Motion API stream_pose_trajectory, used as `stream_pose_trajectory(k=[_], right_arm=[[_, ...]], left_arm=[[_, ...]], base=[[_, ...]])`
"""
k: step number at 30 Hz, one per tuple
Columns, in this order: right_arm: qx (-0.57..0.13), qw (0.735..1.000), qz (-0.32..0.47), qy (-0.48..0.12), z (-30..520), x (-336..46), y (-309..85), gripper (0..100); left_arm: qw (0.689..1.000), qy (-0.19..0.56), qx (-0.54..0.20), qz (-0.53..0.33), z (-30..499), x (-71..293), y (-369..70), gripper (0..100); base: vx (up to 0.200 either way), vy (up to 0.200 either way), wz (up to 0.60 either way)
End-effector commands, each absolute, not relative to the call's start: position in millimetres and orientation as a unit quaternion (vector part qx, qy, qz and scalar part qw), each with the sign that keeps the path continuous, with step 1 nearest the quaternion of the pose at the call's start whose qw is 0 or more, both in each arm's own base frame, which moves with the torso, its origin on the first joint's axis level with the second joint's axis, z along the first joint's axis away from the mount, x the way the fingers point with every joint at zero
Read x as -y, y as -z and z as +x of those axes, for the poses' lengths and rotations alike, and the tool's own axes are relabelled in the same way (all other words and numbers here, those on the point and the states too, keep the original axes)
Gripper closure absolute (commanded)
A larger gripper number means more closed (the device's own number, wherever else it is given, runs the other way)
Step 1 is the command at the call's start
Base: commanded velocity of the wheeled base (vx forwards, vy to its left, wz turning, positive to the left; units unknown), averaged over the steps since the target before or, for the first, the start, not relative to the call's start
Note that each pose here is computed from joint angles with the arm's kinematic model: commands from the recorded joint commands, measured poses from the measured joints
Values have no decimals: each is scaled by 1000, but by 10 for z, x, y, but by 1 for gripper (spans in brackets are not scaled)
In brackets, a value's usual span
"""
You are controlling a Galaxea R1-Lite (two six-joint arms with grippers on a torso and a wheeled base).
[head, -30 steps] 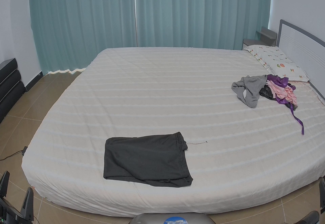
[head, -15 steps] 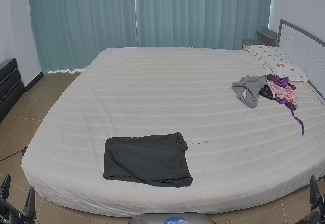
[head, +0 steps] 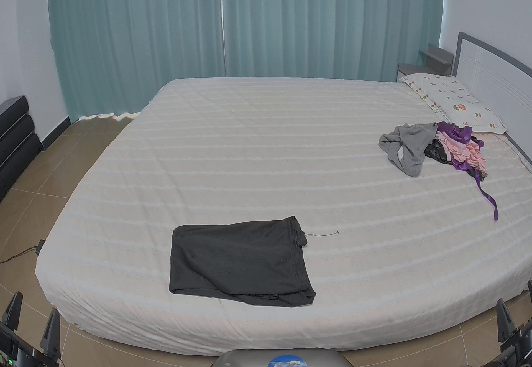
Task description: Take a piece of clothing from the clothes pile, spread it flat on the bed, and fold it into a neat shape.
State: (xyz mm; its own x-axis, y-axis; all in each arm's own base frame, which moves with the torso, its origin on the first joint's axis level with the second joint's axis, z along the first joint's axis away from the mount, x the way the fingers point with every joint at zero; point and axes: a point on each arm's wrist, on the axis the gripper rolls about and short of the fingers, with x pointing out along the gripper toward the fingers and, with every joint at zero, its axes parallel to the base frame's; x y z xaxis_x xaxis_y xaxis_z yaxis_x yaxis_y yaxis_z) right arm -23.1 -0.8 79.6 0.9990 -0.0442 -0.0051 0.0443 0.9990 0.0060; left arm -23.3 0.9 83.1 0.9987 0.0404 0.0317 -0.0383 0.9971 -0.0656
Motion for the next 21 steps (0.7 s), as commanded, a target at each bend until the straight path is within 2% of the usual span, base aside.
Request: stream_pose_trajectory(k=[1, 21], right_arm=[[-2, 1000, -4, 17, -229, 6, -757, 0], [0, 1000, -2, 2, -228, 1, -755, 0]], left_arm=[[999, -17, 7, -29, -226, -7, -777, 0], [1000, -3, 2, -8, -226, -1, -763, 0]], base=[[0, 0, 0], [0, 0, 0]])
